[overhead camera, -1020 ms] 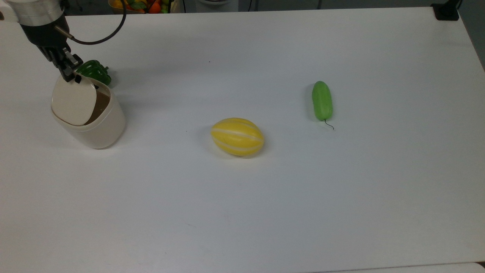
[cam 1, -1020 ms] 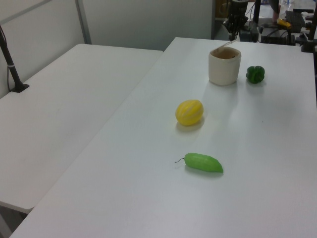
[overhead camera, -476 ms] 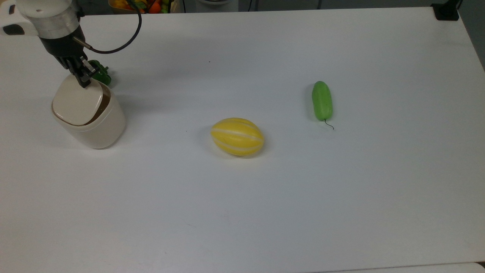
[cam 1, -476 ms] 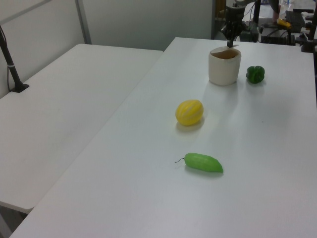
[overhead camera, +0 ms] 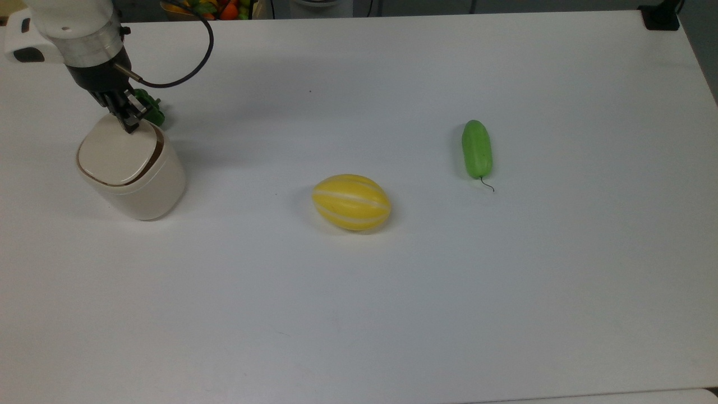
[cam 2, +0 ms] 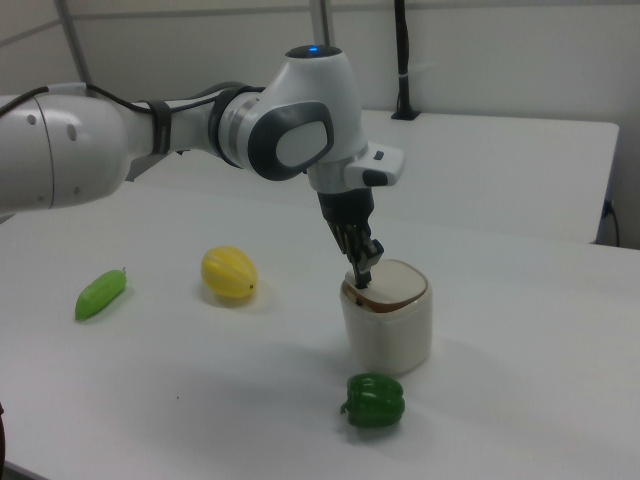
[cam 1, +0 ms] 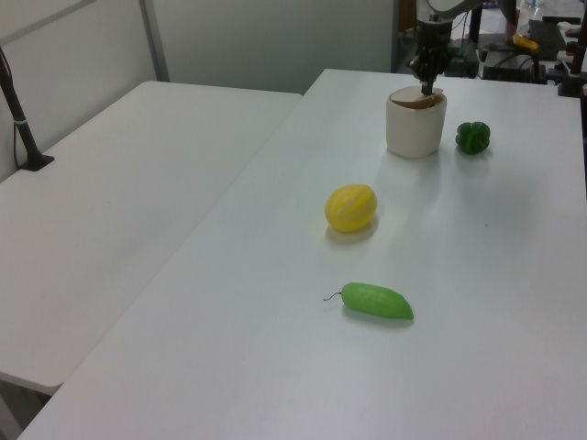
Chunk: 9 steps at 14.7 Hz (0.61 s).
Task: Close garbage bin
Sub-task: 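Push the raised lid down onto the bin opening with the gripper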
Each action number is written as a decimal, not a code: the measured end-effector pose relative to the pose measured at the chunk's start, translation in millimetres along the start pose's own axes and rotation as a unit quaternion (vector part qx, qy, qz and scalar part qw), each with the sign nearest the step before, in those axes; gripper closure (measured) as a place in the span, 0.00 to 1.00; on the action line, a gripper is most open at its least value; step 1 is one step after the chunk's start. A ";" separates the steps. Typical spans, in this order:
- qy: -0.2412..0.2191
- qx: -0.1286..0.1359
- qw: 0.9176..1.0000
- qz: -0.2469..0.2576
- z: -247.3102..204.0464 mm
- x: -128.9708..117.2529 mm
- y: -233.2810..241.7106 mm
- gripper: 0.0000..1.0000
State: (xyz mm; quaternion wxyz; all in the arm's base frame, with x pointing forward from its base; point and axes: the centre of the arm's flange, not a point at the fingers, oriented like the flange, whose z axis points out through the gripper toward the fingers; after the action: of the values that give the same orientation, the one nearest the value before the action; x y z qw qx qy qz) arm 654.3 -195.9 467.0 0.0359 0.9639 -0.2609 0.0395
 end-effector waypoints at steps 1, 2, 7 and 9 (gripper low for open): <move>-0.001 -0.001 1.000 0.000 1.3 0.1 -0.2 1.00; -0.002 -0.001 1.000 -0.001 2.8 0.0 -0.5 1.00; -0.010 -0.006 1.000 -0.002 15.3 0.5 -2.4 1.00; -0.011 -0.006 1.000 -0.002 16.6 0.6 -2.7 1.00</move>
State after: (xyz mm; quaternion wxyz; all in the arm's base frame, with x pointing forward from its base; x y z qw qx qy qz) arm 657.1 -195.3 450.4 0.0390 0.9646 -0.2593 0.0270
